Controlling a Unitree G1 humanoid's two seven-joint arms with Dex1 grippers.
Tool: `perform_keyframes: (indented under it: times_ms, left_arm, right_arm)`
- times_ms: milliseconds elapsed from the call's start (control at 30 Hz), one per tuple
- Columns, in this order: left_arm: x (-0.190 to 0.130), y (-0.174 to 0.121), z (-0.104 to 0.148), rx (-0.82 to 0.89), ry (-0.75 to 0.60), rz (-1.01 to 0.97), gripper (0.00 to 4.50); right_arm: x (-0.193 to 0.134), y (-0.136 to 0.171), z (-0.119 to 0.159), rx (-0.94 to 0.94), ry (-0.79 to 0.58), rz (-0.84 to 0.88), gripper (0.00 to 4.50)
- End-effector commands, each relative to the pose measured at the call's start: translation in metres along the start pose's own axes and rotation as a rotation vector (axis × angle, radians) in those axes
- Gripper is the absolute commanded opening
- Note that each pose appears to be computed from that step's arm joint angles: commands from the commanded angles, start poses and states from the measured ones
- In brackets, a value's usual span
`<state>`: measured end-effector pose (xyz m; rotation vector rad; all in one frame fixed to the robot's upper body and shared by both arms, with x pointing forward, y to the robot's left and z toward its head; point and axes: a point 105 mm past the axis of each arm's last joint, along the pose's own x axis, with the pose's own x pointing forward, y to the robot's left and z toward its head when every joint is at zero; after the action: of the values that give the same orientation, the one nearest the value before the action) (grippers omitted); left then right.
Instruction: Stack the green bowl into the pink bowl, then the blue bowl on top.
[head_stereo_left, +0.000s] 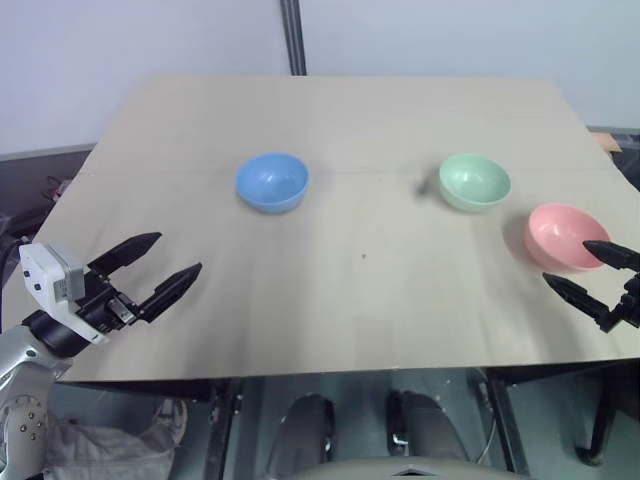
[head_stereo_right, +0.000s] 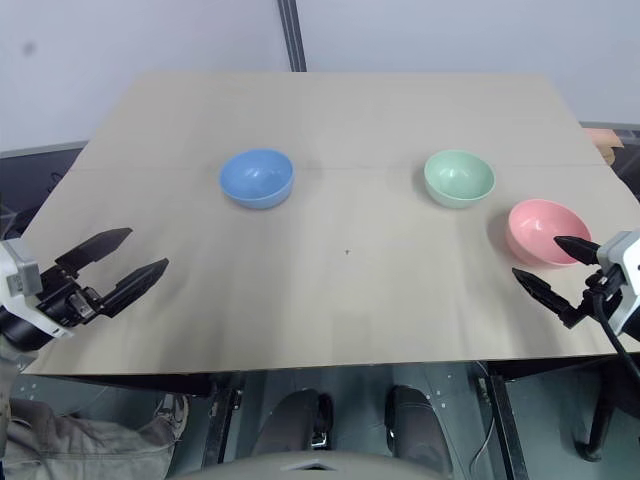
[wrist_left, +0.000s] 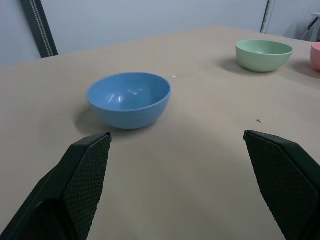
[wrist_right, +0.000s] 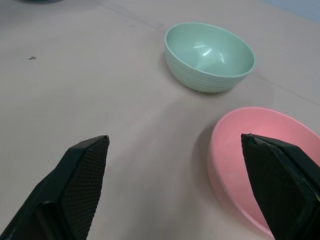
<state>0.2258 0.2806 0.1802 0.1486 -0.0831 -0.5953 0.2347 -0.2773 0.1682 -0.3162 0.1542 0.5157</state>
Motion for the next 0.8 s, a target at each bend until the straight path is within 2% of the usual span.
perform_keyframes:
  times_ms: [33, 367, 567, 633, 733, 800]
  left_arm:
    - [0.001, -0.003, 0.009, 0.023, -0.033, -0.002, 4.49]
    - [0.006, -0.008, 0.012, 0.007, -0.049, -0.016, 4.49]
    - [0.024, -0.002, 0.012, 0.035, -0.051, 0.073, 4.49]
    - [0.029, -0.003, 0.009, 0.056, -0.021, 0.092, 4.49]
    - [0.037, -0.017, 0.017, 0.028, -0.066, -0.007, 4.49]
    - [0.039, -0.041, 0.030, -0.015, -0.139, -0.192, 4.49]
  right_arm:
    - [-0.001, -0.003, 0.014, -0.041, -0.036, -0.008, 4.42]
    - [0.015, 0.006, 0.017, -0.039, -0.090, 0.060, 4.42]
    - [0.052, 0.016, 0.031, -0.092, -0.160, 0.008, 4.42]
    - [0.067, 0.020, 0.031, -0.185, -0.119, 0.023, 4.42]
    - [0.084, 0.003, 0.030, -0.319, -0.049, -0.092, 4.42]
    - [0.090, -0.007, 0.027, -0.288, -0.024, -0.129, 4.42]
